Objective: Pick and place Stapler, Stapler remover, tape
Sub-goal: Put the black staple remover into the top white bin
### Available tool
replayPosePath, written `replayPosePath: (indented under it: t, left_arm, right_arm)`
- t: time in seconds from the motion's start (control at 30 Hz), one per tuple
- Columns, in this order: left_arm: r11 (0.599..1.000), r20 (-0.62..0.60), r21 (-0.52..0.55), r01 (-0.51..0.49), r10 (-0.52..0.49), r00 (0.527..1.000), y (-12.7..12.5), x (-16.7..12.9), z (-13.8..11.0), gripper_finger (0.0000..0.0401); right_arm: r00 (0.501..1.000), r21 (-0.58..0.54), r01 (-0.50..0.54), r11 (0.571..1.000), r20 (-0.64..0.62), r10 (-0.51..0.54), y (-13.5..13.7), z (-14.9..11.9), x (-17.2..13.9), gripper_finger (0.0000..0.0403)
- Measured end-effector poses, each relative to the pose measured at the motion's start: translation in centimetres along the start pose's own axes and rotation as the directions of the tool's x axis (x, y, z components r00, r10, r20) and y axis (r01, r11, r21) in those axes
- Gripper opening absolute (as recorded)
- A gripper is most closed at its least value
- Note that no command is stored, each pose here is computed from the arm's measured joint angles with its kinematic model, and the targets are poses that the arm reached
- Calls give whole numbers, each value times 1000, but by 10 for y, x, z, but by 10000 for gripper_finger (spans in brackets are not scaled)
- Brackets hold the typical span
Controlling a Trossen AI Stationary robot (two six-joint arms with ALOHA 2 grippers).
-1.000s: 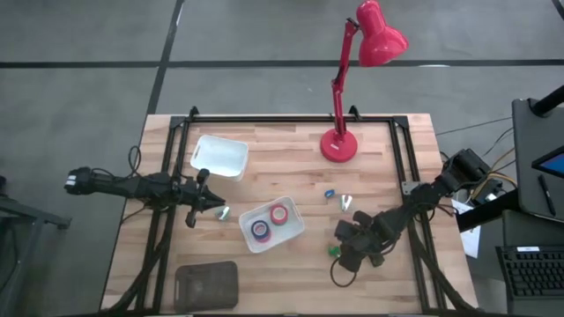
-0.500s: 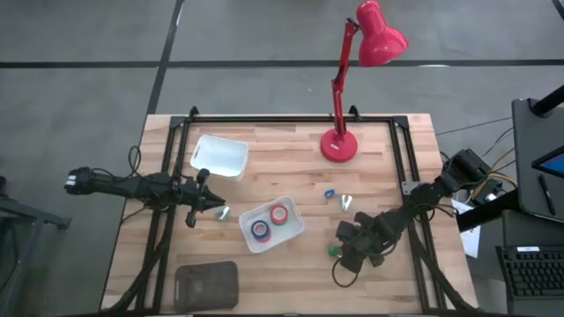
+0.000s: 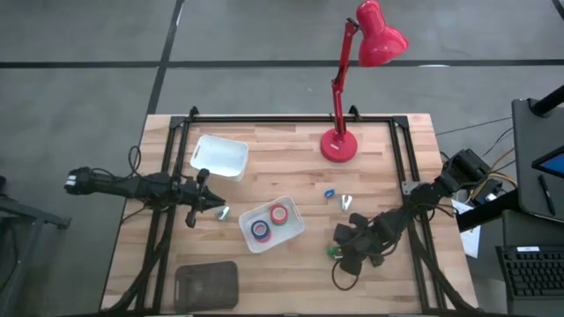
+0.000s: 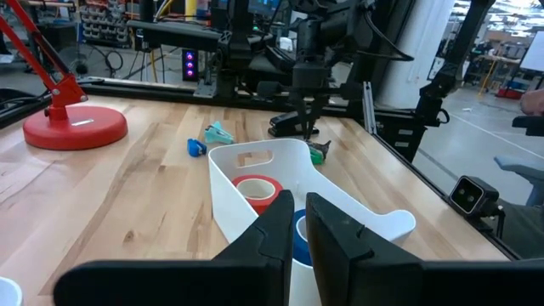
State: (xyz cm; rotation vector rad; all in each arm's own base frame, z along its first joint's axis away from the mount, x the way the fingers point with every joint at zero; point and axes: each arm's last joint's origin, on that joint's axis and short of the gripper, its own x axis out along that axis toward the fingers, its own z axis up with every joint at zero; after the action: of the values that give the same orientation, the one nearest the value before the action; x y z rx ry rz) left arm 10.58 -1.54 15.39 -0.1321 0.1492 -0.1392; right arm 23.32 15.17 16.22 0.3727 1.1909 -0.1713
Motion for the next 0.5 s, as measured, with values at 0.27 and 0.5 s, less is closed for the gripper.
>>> replayPosePath:
  t: [0.27,0.5]
  left_arm:
    - [1000,0,0,0,0,1000,0,0,0,39]
    - [1000,0,0,0,0,1000,0,0,0,39]
  right_arm:
    - [997,-103,-28,994,62,34,11,13,-16,8]
    - [982,-213,-41,976,174,79,23,29,-42,8]
